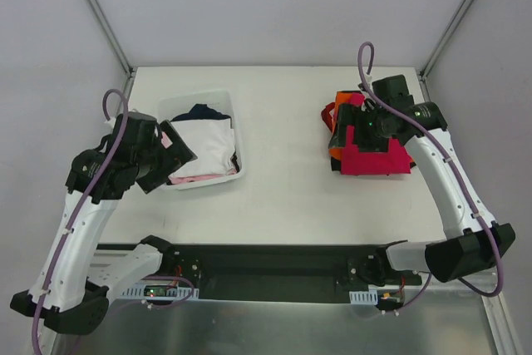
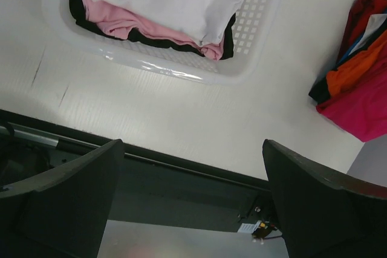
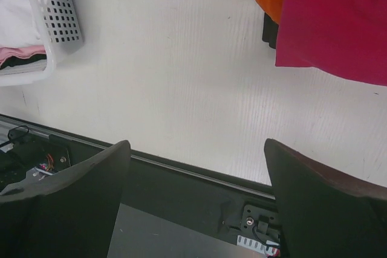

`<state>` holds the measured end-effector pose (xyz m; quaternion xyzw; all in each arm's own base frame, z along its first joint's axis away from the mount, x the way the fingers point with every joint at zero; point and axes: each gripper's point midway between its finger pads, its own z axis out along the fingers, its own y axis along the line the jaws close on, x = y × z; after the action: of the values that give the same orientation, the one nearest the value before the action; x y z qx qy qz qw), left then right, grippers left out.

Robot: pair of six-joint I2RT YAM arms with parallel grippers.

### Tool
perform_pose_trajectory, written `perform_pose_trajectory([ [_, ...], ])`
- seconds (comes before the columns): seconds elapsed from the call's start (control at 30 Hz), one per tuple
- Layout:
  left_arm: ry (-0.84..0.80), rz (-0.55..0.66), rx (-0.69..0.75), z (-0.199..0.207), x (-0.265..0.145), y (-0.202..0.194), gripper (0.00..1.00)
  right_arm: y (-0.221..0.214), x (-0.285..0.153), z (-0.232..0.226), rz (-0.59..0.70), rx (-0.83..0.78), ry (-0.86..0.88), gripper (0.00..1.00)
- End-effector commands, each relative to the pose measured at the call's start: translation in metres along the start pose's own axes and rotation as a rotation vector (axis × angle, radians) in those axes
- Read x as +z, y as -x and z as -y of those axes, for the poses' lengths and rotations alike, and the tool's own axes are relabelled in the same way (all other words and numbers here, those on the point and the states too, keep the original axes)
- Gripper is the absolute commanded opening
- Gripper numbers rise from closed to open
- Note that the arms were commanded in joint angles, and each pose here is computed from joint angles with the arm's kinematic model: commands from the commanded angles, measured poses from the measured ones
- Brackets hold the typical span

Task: Fold and stack the t-shirts

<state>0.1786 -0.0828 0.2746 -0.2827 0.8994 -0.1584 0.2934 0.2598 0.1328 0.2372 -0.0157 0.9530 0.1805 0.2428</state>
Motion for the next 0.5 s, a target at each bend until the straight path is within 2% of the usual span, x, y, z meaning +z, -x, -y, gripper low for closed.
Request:
perform_pose_trajectory([
  [0.0,-0.076,0.044,-0.096,-0.008,-0.016,-0.007,0.99,0.008,-0.011,-0.001,-0.021,-0.020,-0.032,0.96],
  [0.2,-0.089,0.038,-0.062,-0.009,-0.020,-0.010,0.99,0.009,-0.009,-0.002,0.001,-0.028,-0.013,0.96],
  [0.4,-0.065,-0.027,-0.019,0.007,-0.006,-0.008,0.99,0.006,0.003,-0.006,0.012,0.002,0.028,0.96],
  [0.47,-0.042,-0.049,-0.015,0.011,0.003,-0.007,0.99,0.013,0.010,-0.007,0.051,0.015,0.028,0.96],
])
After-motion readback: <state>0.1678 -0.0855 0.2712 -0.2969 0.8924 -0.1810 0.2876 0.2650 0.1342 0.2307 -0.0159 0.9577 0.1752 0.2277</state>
